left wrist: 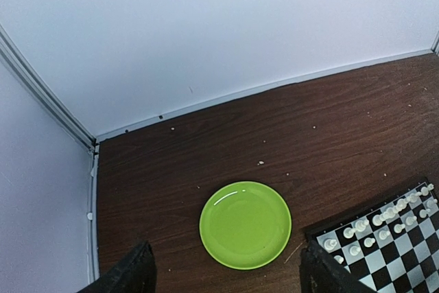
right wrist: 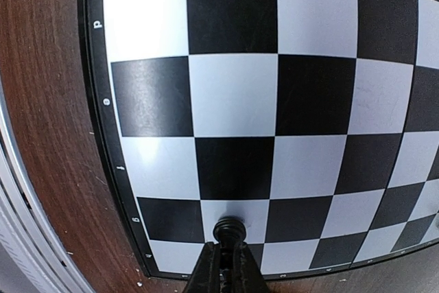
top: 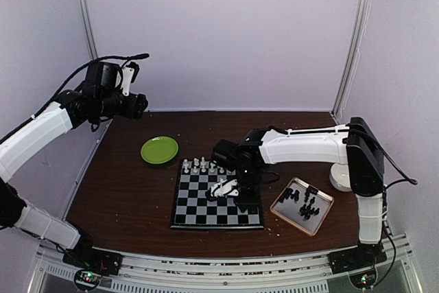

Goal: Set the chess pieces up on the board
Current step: Place the pawn at b7.

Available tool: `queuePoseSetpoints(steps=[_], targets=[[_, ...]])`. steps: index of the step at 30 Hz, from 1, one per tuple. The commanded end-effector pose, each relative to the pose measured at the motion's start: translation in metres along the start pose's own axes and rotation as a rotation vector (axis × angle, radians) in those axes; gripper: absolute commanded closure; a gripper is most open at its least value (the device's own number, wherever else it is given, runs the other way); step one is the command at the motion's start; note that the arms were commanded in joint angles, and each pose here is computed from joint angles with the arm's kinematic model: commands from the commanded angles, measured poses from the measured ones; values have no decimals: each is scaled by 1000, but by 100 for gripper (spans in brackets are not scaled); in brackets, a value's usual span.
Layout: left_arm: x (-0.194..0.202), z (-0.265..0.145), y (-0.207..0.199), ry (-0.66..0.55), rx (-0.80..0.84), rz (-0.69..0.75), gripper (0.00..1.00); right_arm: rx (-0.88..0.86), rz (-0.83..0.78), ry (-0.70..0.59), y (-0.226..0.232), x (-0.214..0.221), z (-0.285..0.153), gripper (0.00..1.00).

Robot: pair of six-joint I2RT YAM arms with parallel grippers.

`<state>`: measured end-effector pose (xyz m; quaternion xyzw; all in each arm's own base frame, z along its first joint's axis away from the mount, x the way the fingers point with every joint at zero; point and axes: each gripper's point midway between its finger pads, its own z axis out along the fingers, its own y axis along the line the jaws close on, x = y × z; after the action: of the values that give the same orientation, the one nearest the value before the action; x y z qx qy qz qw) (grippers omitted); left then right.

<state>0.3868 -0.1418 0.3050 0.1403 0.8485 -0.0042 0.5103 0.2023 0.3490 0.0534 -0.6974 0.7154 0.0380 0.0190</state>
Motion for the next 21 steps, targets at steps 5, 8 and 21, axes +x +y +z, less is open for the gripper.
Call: queuePoseSetpoints(steps=[5, 8, 21], targets=[[-10, -1, -2, -43, 6, 6, 27, 20, 8, 3, -6, -3, 2, 92], [-10, -1, -1, -43, 5, 6, 27, 14, 7, 3, -5, -4, 3, 91], [-9, 1, -2, -40, 11, 8, 27, 35, 7, -18, -6, -6, -10, 71]])
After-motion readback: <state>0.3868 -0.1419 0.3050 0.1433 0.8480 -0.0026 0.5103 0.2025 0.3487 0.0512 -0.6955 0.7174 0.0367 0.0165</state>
